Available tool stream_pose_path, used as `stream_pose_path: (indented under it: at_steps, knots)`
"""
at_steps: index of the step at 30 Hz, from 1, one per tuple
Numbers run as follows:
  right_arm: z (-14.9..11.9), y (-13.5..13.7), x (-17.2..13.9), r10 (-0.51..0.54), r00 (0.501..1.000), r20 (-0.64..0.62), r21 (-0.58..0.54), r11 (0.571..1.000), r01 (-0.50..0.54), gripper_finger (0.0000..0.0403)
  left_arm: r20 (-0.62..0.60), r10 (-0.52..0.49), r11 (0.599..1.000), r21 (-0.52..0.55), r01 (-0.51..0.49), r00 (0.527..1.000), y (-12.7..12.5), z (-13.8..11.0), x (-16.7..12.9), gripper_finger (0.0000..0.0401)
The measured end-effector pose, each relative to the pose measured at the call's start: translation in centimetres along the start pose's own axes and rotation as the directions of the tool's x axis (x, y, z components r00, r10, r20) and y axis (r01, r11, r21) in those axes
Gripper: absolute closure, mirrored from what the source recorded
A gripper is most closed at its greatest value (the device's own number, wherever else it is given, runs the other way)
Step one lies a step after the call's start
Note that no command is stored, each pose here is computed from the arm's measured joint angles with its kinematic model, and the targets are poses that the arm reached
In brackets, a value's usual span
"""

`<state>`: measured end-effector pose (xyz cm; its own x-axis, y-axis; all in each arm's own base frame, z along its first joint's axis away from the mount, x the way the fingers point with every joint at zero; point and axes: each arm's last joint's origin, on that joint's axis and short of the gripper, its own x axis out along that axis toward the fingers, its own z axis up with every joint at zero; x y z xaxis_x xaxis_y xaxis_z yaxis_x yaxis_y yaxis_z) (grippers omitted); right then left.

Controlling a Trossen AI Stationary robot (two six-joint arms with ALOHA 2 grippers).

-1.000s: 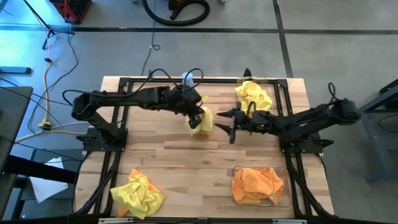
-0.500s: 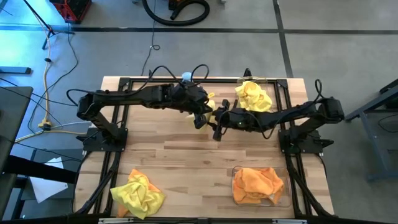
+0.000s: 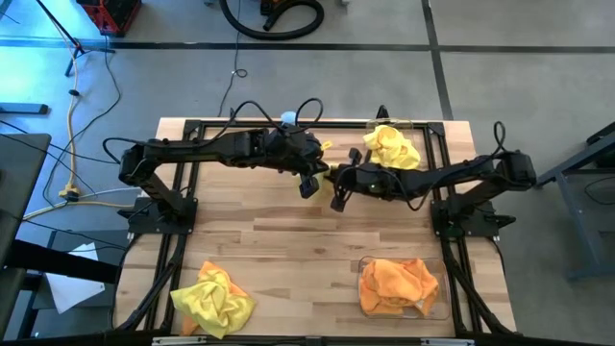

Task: Sort microfiber towel by color & place in baskets
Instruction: Put the yellow microfiber cloth into the top transparent bin

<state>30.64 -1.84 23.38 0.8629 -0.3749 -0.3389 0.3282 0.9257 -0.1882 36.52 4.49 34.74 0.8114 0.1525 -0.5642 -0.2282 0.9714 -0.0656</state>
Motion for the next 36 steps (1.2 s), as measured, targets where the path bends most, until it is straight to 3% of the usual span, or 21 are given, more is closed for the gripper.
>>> stream_pose_path:
  at_steps: [5,11,16,21,26,29,33,36]
  knots:
    - [0.6,-0.6,-1.4,-0.016,1.0,-0.017,0.011,1.0,0.016,0.04,0.007,0.008,1.0,0.029,-0.008,1.0,0.0,0.1,0.0,0.0356]
    - [1.4,-1.7,-3.5,-0.114,0.993,-0.023,0.035,0.993,0.114,0.0401,-0.041,0.016,0.999,0.047,-0.014,0.999,0.1,-0.4,-0.4,0.0306]
    - [2.1,-3.2,-6.5,-0.226,0.973,-0.045,0.046,0.973,0.228,0.0401,-0.031,0.018,1.0,0.02,-0.017,0.999,-0.2,-1.2,-2.3,0.0294]
    - [3.0,-5.0,-10.5,-0.332,0.943,-0.008,0.076,0.94,0.332,0.0402,-0.019,0.067,0.998,0.015,-0.066,0.998,-0.7,-4.7,-4.0,0.0296]
    - [3.9,-7.0,-15.0,-0.4,0.913,0.083,0.164,0.909,0.383,0.0402,0.034,0.096,0.994,-0.06,-0.094,0.995,-0.4,-9.4,-5.8,0.0297]
    - [3.9,-8.0,-17.4,-0.475,0.873,0.109,0.214,0.869,0.446,0.0402,0.078,0.121,0.987,-0.112,-0.112,0.99,0.1,-12.1,-6.8,0.0297]
    - [3.1,-8.9,-19.2,-0.576,0.815,0.068,0.258,0.799,0.543,0.0402,0.111,0.185,0.969,-0.183,-0.163,0.976,1.0,-15.4,-7.8,0.0297]
    - [2.4,-8.9,-19.2,-0.581,0.814,0.017,0.28,0.784,0.554,0.0403,0.144,0.236,0.954,-0.222,-0.201,0.961,1.6,-17.2,-8.4,0.0297]
